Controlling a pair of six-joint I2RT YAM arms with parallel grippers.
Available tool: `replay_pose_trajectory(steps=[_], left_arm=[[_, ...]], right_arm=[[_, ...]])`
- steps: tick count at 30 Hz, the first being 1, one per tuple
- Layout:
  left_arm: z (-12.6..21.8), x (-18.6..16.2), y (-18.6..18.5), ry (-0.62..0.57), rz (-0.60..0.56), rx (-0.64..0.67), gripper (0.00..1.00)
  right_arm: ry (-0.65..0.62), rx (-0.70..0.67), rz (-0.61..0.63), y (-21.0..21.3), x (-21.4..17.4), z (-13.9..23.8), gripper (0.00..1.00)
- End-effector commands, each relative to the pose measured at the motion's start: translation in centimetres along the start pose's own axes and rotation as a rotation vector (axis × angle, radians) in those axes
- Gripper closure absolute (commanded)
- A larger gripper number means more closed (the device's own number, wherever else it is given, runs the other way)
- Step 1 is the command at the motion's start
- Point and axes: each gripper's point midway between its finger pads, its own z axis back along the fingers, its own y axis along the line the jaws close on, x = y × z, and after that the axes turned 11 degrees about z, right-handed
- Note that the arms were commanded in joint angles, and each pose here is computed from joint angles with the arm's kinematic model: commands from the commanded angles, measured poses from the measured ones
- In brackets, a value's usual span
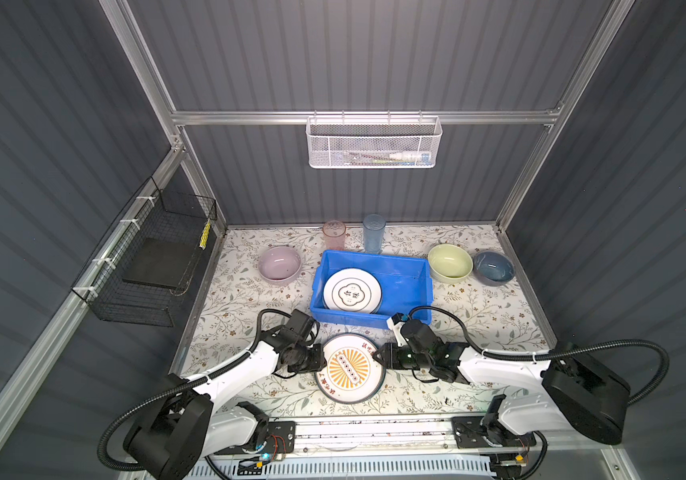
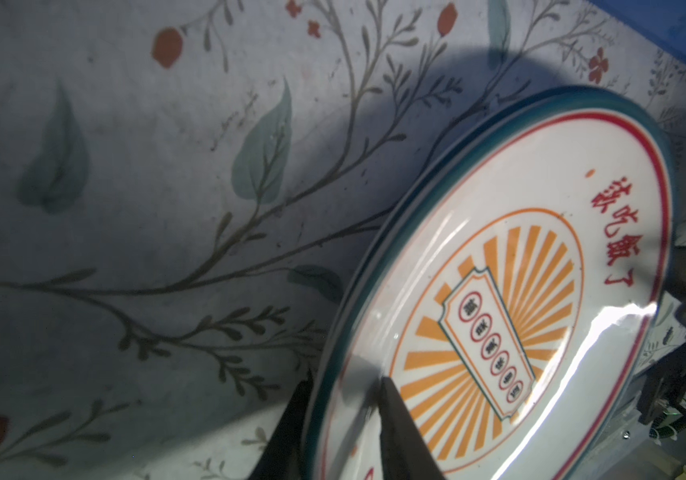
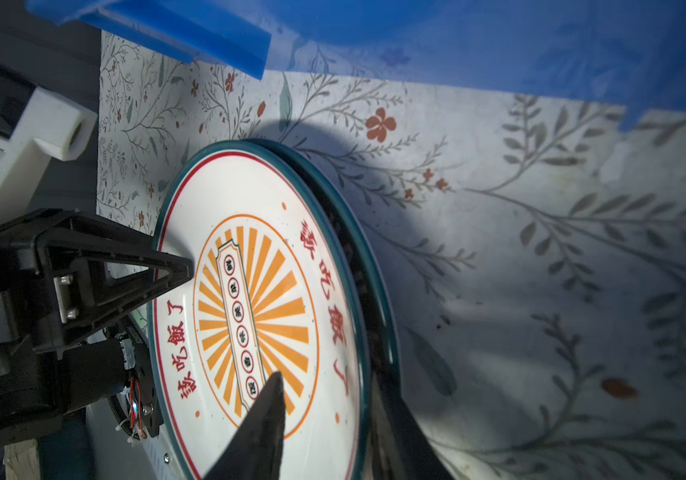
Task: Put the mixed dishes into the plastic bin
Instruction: 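Position both grippers at opposite rims of the sunburst plate stack, then pinch the top sunburst plate rim with the right gripper and tilt it up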
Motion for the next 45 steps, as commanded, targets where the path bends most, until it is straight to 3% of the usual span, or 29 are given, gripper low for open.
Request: replay_pose_trajectory(steps=[1,5,12,21,29,45], left_arm=[[-0.5,-0.3,-0.8,0.014,-0.005,-0.042,0.72],[-0.8,-0.3,-0.7,0.017,0.003,-0.042,0.75],[-0.9,0.0,-1.0,0.012,0.004,-0.048,0.78],[-0.1,0.3,-2.1,0.0,-0.014,-0.092,0.8],[1.8,0.4,-3.6,-0.001,-0.05,-0.133,0.71],[4.1,0.4,-2.9,-0.043,-0.05,-0.072,0.67]], right_arm=[[0.032,0.117,0.024,2.7,-0.2,-0.5,0.64],[0.035,0.129,0.035,3.1,-0.2,-0.3,0.64],[0.097,-0.013,0.121,2.1,-0.7,-0.3,0.66],[0.103,0.047,0.106,3.0,-0.7,-1.2,0.7],[0.097,-0.024,0.108,2.0,-0.5,-1.4,0.68],[0.14,-0.092,0.152,2.3,-0.8,-3.0,0.71]])
